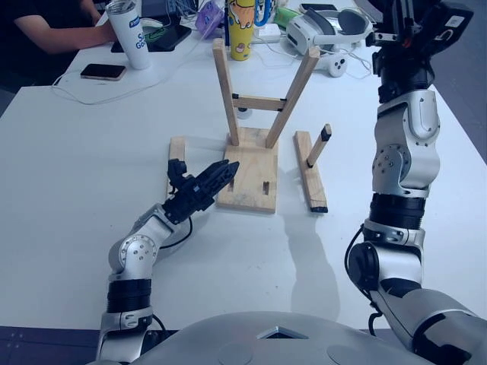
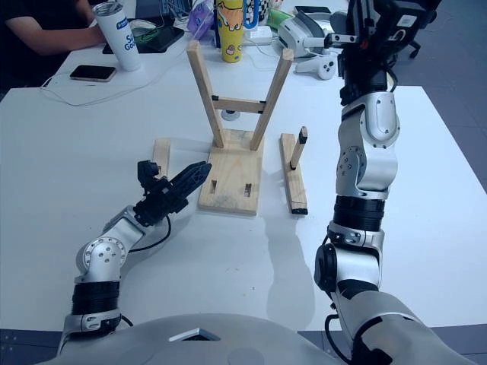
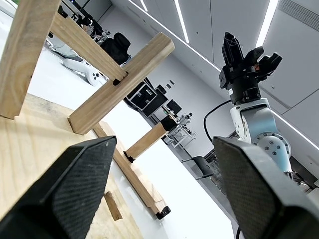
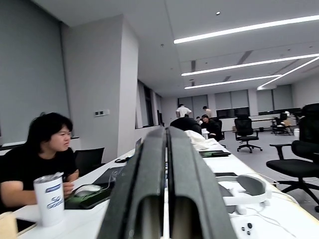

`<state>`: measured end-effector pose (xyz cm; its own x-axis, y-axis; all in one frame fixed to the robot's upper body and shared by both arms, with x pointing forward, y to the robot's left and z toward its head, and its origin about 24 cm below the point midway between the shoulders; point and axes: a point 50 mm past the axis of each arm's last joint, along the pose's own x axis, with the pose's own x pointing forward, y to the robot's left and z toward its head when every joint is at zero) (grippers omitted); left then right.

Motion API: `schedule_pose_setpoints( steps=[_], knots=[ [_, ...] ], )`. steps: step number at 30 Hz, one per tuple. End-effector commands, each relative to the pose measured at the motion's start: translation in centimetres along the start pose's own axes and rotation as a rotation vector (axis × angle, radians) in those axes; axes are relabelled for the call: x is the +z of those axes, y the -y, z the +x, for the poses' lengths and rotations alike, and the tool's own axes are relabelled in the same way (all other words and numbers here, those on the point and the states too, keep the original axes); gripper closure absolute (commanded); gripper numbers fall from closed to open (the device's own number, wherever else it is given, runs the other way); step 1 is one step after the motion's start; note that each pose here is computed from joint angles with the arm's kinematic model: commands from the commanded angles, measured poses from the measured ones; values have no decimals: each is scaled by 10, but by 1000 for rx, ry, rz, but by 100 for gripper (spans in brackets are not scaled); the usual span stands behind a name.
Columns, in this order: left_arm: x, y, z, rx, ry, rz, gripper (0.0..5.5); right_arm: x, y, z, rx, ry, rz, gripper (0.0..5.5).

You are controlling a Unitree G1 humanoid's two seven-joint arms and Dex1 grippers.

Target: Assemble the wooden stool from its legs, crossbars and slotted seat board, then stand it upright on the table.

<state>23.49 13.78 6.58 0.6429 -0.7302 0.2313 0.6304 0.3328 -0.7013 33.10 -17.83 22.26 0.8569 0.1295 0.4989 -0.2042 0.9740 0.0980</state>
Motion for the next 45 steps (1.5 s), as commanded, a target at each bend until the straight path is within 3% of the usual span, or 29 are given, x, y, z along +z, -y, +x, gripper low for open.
schedule_pose_setpoints(
  steps=[1, 4, 7, 10, 18, 22, 26, 32, 38, 45],
  knots=[
    [5, -2, -2, 18, 11, 22, 193, -9, -14, -8, 47, -41, 23, 549],
    [6, -1, -2, 21, 14, 27, 193, -47, -8, -17, -7, -248, 46, 549],
    [11, 0, -2, 23, 18, 47, 193, -120, 14, -66, -162, -689, 79, 549],
    [25, -4, -12, 55, 45, 78, 193, -148, 9, -98, -97, -859, 137, 549],
    [13, -2, -3, 43, 45, 40, 193, -91, 28, -36, -98, -512, -81, 549],
    [3, -4, -5, 55, 21, 15, 193, -36, 23, -8, -40, -163, -73, 549],
    [-10, -7, -7, 54, -64, 58, 193, 19, 11, 17, 42, 42, -158, 549],
    [-6, -10, -8, 82, -9, 79, 193, 5, -17, -1, 262, -123, -24, 549],
    [-4, -12, -10, 100, 10, 111, 193, -33, -48, -91, 574, -483, 60, 549],
    [-10, -7, -14, 116, 21, 96, 193, -66, -35, -162, 365, -729, 82, 464]
  ],
)
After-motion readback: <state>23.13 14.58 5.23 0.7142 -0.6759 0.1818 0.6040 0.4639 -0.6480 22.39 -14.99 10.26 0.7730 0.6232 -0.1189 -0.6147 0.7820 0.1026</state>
